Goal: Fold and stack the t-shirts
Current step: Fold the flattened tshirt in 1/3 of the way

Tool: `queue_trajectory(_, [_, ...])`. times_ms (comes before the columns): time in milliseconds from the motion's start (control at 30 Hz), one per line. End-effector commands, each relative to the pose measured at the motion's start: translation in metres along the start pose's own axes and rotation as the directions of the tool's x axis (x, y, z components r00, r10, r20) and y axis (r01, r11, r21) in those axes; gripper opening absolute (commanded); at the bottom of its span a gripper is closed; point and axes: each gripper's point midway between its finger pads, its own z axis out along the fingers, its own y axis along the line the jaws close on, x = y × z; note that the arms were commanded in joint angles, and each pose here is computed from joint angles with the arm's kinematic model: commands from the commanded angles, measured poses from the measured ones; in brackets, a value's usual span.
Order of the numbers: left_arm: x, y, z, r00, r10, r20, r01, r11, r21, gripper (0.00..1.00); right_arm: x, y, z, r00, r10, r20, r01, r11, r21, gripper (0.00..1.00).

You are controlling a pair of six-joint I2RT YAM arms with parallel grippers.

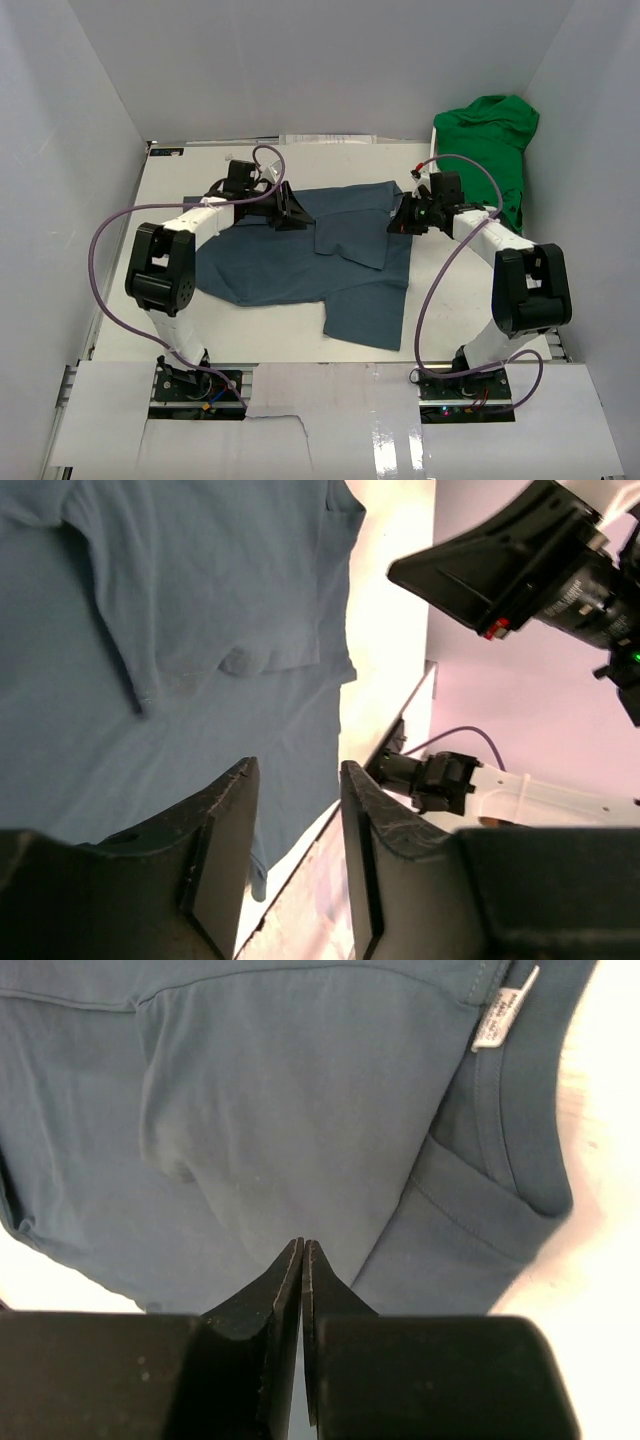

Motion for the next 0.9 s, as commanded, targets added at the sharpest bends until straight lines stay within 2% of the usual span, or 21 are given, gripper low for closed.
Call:
queue_trajectory(0, [-0.007, -0.020, 0.002, 1.000, 0.017, 0.020, -0.020, 0.992, 0.123, 0.48, -0.025, 0.012, 0.009, 0.997, -0.047, 0.054, 0.049, 0.998, -0.050, 0.08])
queue_trajectory(167, [-0.007, -0.007, 0.024, 1.000, 0.008, -0.017, -0.006, 0.993, 0.117, 0.38, -0.018, 0.010, 0.030, 0.999, -0.039, 0.017, 0.040, 0.997, -0.070, 0.08])
queue_trajectory(400, [-0.001, -0.016, 0.064, 0.996, 0.022, -0.082, -0.012, 0.993, 0.121, 0.36, -0.007, 0.017, 0.050, 0.999, -0.047, -0.022, 0.045, 0.996, -0.083, 0.08])
queue_trajectory(500, [0.002, -0.009, 0.080, 0.994, 0.036, -0.102, -0.030, 0.998, 0.063, 0.36, 0.002, 0.015, 0.060, 0.997, -0.051, -0.052, 0.048, 0.997, -0.059, 0.08])
queue_trajectory(567, [0.010, 0.014, 0.090, 0.991, 0.020, -0.132, -0.026, 0.999, -0.041, 0.37, 0.006, 0.012, 0.066, 0.996, -0.050, -0.072, 0.047, 0.998, -0.040, 0.08])
queue_trajectory(667, [0.021, 0.027, 0.099, 0.984, 0.019, -0.177, -0.046, 0.988, -0.149, 0.37, 0.011, 0.006, 0.072, 0.994, -0.045, -0.096, 0.044, 0.999, -0.009, 0.08])
queue_trajectory(867, [0.042, 0.055, 0.088, 0.974, 0.004, -0.227, -0.067, 0.959, -0.274, 0.38, 0.016, -0.010, 0.080, 0.990, -0.024, -0.136, 0.035, 0.996, 0.080, 0.08])
